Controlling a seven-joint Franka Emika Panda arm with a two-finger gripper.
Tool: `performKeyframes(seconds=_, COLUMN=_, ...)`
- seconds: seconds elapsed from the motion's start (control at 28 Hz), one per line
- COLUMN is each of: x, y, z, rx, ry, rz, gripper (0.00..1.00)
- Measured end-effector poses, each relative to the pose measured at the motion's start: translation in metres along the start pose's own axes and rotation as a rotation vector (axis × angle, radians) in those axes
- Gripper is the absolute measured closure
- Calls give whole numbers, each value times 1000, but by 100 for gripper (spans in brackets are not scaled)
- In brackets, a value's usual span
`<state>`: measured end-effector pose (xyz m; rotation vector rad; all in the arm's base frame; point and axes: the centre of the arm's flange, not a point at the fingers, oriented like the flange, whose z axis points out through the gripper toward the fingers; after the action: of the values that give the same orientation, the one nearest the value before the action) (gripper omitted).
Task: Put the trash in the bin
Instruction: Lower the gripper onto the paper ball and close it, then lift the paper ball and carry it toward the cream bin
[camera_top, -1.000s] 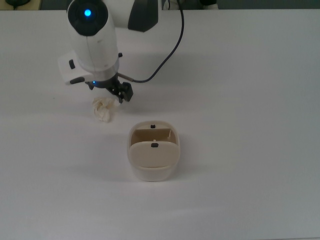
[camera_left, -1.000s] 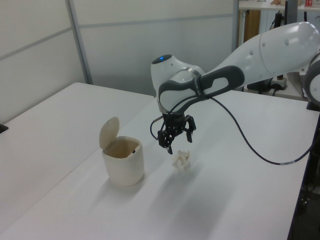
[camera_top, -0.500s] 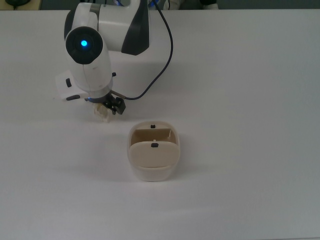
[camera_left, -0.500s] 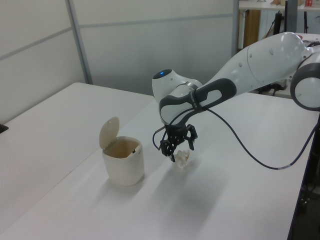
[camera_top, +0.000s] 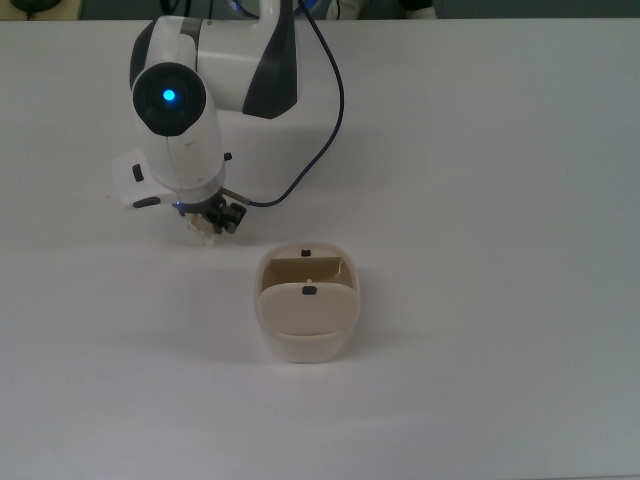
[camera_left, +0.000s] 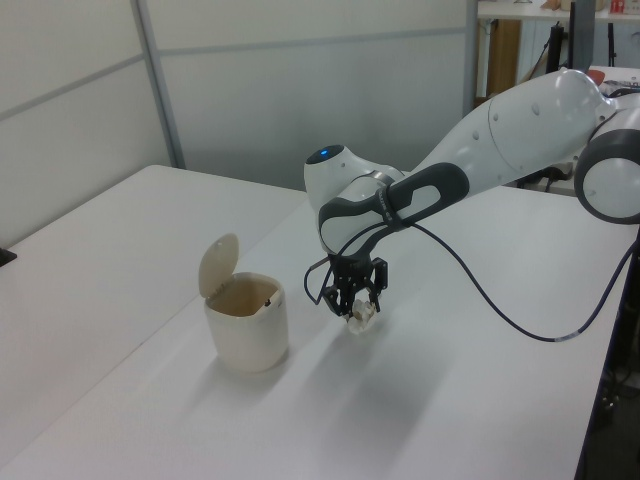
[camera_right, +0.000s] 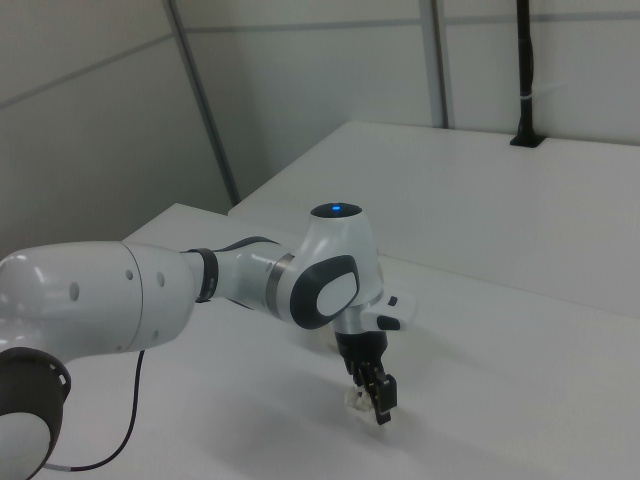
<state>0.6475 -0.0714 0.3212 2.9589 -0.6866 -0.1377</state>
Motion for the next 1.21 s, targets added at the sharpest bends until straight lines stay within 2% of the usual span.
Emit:
performKeyframes(seconds=0.14, x=2, y=2, z=-7, rx=6, ry=16, rz=4, gripper=51)
performKeyframes(seconds=0.18, x=3, y=4, z=-12, rx=9, ry=26, rz=6, gripper=57)
performKeyframes(seconds=0.29, x=5, y=10, z=-33, rx=20, ry=59, rz=-9, gripper=65)
performKeyframes(seconds=0.32, x=5, y=13, z=-42, rx=25, ry=73, rz=-18, gripper=70)
performKeyframes(seconds=0.57, x=-5, y=31, z=-114, rx=56, ry=165, rz=-113, gripper=72)
performKeyframes(seconds=0.68, x=-11, y=31, z=-134, rx=102, ry=184, rz=-169, gripper=72)
performKeyframes(seconds=0.86, x=-15, y=23, z=-149, rx=216, ry=194, rz=-236, gripper=71)
performKeyframes(seconds=1.0, x=-15, y=12, z=-158, rx=315, ry=241, rz=-312, gripper=71)
performKeyframes(seconds=1.21, x=-14, y=-3, z=-172, rx=431, ry=315, rz=-405, gripper=71)
